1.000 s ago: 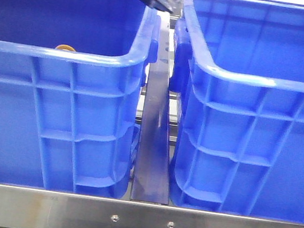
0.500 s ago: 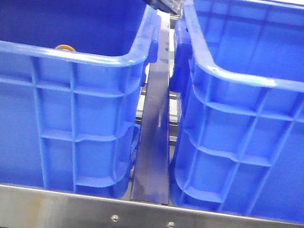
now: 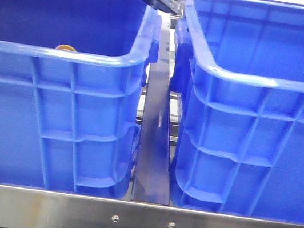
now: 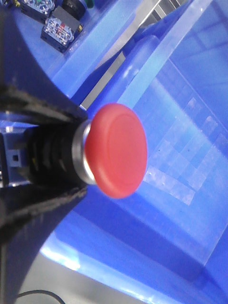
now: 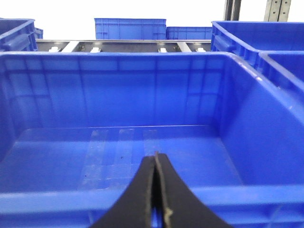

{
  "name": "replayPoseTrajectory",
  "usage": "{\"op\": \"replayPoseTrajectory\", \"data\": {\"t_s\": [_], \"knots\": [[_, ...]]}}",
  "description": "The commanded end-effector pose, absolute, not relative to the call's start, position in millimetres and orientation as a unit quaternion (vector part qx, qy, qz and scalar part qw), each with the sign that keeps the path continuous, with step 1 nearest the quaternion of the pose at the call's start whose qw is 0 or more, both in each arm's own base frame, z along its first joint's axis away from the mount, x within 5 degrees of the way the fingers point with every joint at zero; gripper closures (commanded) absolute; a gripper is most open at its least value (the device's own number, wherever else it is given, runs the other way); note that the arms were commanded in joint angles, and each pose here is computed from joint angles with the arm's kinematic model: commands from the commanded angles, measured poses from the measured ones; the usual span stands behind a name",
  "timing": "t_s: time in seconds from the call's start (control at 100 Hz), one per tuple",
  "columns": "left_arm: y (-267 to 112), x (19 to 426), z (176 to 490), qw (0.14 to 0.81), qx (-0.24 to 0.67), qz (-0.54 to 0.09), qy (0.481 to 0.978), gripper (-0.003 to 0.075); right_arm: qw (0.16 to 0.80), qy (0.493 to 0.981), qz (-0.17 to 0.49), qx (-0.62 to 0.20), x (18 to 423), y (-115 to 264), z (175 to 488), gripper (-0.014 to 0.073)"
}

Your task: Pick red and yellow buttons and place in box

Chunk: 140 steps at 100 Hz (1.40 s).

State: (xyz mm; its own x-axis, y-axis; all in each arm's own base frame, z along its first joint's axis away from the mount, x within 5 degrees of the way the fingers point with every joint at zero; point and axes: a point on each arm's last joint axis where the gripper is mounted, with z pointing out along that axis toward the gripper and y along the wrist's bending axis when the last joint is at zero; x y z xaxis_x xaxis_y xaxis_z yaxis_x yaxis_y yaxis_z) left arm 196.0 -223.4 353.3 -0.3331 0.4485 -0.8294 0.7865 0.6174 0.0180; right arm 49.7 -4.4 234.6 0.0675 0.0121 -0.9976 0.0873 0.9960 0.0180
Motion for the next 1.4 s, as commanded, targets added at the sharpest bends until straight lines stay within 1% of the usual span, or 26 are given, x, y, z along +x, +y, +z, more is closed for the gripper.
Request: {"op": "replayPoseTrajectory", "data": {"t_s": [0.0, 0.18, 0.36, 0.46, 0.51, 0.58, 0.62, 0.63, 0.65, 0.66, 0.67, 0.7, 0.72, 0.75, 0.77, 0.79, 0.85, 0.95, 1.06, 1.16, 1.23, 1.3, 1.39], "knots": [[-222.4, 191.6, 379.0, 0.477, 0.373, -0.226, 0.763, 0.066, 0.736, 0.675, -0.032, 0.035, 42.6, -4.1, 264.2, 0.0613], [-222.4, 191.6, 379.0, 0.477, 0.373, -0.226, 0.763, 0.066, 0.69, 0.722, -0.03, 0.038, 49.1, -4.8, 289.2, 0.0613], [-222.4, 191.6, 379.0, 0.477, 0.373, -0.226, 0.763, 0.066, 0.636, 0.77, -0.028, 0.04, 70.7, -6.9, 308.2, 0.0613], [-222.4, 191.6, 379.0, 0.477, 0.373, -0.226, 0.763, 0.066, 0.6, 0.798, -0.027, 0.042, 84.7, -8.2, 318.0, 0.0598], [-222.4, 191.6, 379.0, 0.477, 0.373, -0.226, 0.763, 0.066, 0.576, 0.816, -0.026, 0.043, 92.4, -9.0, 321.1, 0.0564], [-222.4, 191.6, 379.0, 0.477, 0.373, -0.226, 0.763, 0.066, 0.545, 0.837, -0.02, 0.046, 103.3, -9.6, 325.5, 0.045], [-222.4, 191.6, 379.0, 0.477, 0.373, -0.226, 0.763, 0.066, 0.53, 0.846, -0.02, 0.047, 109.7, -10.2, 327.3, 0.0347], [-222.4, 191.6, 379.0, 0.477, 0.373, -0.226, 0.763, 0.066, 0.529, 0.847, -0.016, 0.048, 110.6, -9.8, 328.9, 0.0308], [-222.4, 191.6, 379.0, 0.477, 0.373, -0.226, 0.763, 0.066, 0.523, 0.851, -0.012, 0.05, 113.6, -9.7, 330.2, 0.0267], [-222.4, 191.6, 379.0, 0.477, 0.373, -0.226, 0.763, 0.066, 0.52, 0.853, -0.01, 0.051, 115.7, -9.7, 330.0, 0.0225], [-222.4, 191.6, 379.0, 0.477, 0.373, -0.226, 0.763, 0.066, 0.519, 0.853, -0.006, 0.053, 116.5, -9.3, 331.7, 0.0203], [-222.4, 191.6, 379.0, 0.477, 0.373, -0.226, 0.763, 0.066, 0.515, 0.855, 0.002, 0.056, 120.4, -8.6, 333.7, 0.0101], [-222.4, 191.6, 379.0, 0.477, 0.373, -0.226, 0.763, 0.066, 0.513, 0.856, 0.01, 0.06, 123.2, -8.0, 335.2, 0.0063], [-222.4, 191.6, 379.0, 0.477, 0.373, -0.226, 0.763, 0.066, 0.509, 0.858, 0.022, 0.065, 127.8, -7.0, 337.0, -0.0018], [-222.4, 191.6, 379.0, 0.477, 0.373, -0.226, 0.763, 0.066, 0.509, 0.857, 0.032, 0.069, 129.5, -6.0, 339.0, -0.0055], [-222.4, 191.6, 379.0, 0.477, 0.373, -0.226, 0.763, 0.066, 0.507, 0.858, 0.043, 0.073, 131.9, -4.7, 340.8, -0.0074], [-222.4, 191.6, 379.0, 0.477, 0.373, -0.226, 0.763, 0.066, 0.496, 0.861, 0.077, 0.081, 138.7, -0.6, 344.2, -0.0046], [-222.4, 191.6, 379.0, 0.477, 0.373, -0.226, 0.763, 0.066, 0.474, 0.862, 0.156, 0.087, 145.9, 10.8, 354.8, -0.0027], [-222.4, 191.6, 379.0, 0.477, 0.373, -0.226, 0.763, 0.066, 0.454, 0.857, 0.238, 0.05, 154.8, 25.6, 365.1, -0.0027], [-222.4, 191.6, 379.0, 0.477, 0.373, -0.226, 0.763, 0.066, 0.431, 0.837, 0.336, 0.022, 162.0, 40.9, 377.3, -0.0027], [-222.4, 191.6, 379.0, 0.477, 0.373, -0.226, 0.763, 0.066, 0.416, 0.82, 0.393, 0.006, 167.7, 48.7, 384.3, -0.0027], [-222.4, 191.6, 379.0, 0.477, 0.373, -0.226, 0.763, 0.066, 0.403, 0.804, 0.436, -0.01, 173.8, 55.0, 390.8, -0.0027], [-222.4, 191.6, 379.0, 0.477, 0.373, -0.226, 0.763, 0.066, 0.39, 0.79, 0.473, -0.015, 182.7, 63.0, 397.5, -0.0027]]}}
